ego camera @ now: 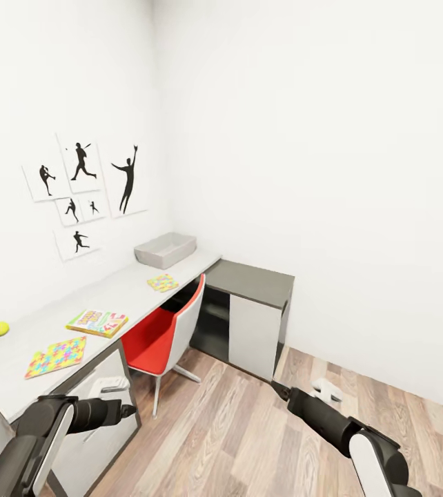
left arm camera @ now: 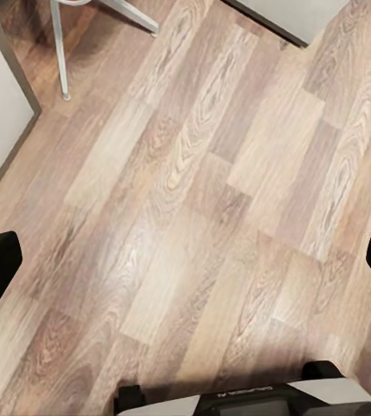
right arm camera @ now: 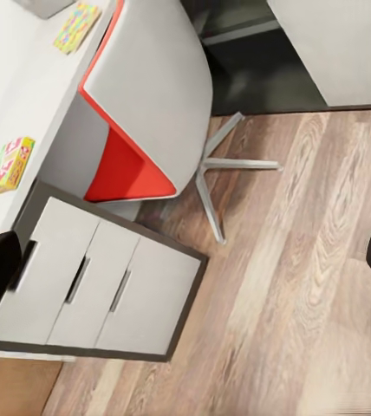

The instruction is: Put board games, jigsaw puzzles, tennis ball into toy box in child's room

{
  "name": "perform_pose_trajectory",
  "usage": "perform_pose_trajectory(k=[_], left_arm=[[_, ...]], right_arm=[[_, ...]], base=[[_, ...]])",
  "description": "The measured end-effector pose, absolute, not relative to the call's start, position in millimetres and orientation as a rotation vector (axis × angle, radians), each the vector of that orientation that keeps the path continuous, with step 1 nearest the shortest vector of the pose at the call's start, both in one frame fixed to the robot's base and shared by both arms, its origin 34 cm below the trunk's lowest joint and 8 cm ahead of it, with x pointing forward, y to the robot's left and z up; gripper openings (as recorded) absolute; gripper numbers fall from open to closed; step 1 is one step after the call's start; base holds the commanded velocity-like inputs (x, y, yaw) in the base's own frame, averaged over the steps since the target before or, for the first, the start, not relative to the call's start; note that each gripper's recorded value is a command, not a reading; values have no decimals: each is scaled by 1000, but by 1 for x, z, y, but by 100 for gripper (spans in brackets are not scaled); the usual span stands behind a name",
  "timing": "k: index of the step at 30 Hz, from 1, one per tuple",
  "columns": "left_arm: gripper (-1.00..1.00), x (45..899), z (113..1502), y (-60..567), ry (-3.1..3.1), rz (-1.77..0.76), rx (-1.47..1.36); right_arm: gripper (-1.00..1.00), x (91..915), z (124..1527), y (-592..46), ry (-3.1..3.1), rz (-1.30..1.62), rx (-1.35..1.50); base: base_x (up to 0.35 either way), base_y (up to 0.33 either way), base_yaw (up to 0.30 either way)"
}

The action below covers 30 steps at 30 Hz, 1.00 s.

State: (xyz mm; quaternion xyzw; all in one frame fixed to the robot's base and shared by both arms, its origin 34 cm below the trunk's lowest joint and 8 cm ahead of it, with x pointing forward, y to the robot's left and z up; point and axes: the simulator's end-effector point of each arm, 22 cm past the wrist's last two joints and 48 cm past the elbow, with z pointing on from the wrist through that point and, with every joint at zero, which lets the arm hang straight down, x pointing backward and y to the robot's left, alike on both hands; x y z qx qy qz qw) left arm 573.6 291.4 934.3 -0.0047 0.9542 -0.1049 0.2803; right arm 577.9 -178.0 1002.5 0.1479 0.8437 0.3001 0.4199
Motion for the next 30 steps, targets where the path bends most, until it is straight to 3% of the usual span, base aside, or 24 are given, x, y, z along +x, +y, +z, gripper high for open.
perform_pose_trajectory(k=[15,30], left_arm=[[100,574,936,294,2552,-289,-28],[100,574,937,292,2550,-304,-22]], right_arm=[[100,578,1002,-179,2113,751,375],[100,578,1002,-179,2115,752,376]], base=[[-230,190,-279],[-58,52,-279]])
